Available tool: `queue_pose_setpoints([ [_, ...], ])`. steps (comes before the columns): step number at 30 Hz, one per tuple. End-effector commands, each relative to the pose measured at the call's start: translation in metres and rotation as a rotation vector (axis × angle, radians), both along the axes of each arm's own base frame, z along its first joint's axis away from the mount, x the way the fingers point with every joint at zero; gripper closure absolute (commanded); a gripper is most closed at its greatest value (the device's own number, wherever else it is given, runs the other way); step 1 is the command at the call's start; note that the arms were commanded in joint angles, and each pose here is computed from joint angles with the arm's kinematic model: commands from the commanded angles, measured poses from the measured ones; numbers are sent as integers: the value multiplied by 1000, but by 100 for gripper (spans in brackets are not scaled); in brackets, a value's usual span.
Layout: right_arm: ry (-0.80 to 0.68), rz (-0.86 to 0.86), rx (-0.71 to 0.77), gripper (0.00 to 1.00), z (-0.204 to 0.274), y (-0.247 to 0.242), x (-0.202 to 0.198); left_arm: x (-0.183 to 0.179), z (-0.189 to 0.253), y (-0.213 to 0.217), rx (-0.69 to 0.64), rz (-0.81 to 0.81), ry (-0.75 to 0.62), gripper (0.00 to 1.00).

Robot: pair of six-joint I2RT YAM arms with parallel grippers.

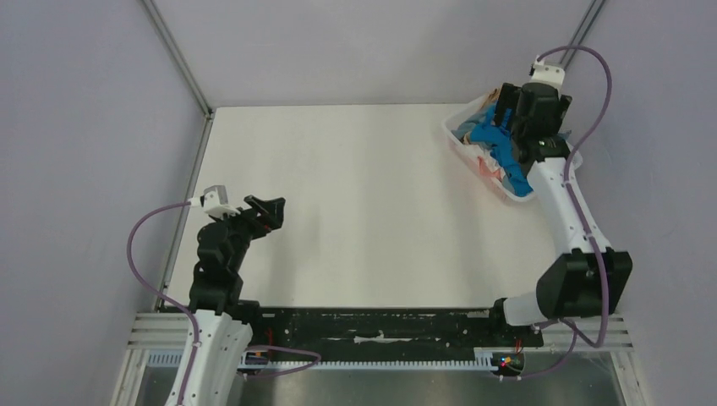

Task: Fold and stack the t-shirts
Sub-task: Grab crumpled tshirt from bin with the right arm

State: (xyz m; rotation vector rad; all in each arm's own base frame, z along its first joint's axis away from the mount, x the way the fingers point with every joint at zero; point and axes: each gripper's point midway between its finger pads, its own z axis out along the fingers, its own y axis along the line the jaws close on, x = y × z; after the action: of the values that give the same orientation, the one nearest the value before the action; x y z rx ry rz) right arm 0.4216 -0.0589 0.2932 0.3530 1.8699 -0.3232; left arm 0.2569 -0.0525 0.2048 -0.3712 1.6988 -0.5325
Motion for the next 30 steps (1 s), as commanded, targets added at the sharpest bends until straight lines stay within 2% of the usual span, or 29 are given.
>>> queue_pose_setpoints([
  [1, 165, -15, -95, 2, -20, -33, 36, 2, 0, 4, -1, 27, 43, 0],
  [5, 177, 22, -53, 2, -34, -44, 79, 5, -2, -5, 3, -29, 68, 0],
  [9, 211, 49, -52, 1, -59, -48, 105, 7, -10, -5, 4, -27, 96, 0],
  [10, 217, 61, -53, 2, -64, -47, 109, 6, -10, -5, 2, -28, 95, 0],
  [11, 225, 82, -52, 7, -70, -46, 113, 6, -10, -5, 2, -25, 92, 0],
  [13, 237, 105, -39, 22, -78, -43, 117, 5, -10, -2, 2, -10, 84, 0],
  [15, 218, 117, -20, 57, -75, -40, 120, 4, -10, 0, 0, 6, 74, 0],
  [17, 160, 120, -11, 99, -58, -39, 123, 3, -9, 2, 2, 14, 64, 0],
  [23, -58, 40, -46, 100, 30, -49, 109, 2, -7, 4, 3, 22, 52, 0],
  [30, -420, 121, -40, 100, 163, -25, 61, 2, -10, 6, -3, 38, 59, 0],
])
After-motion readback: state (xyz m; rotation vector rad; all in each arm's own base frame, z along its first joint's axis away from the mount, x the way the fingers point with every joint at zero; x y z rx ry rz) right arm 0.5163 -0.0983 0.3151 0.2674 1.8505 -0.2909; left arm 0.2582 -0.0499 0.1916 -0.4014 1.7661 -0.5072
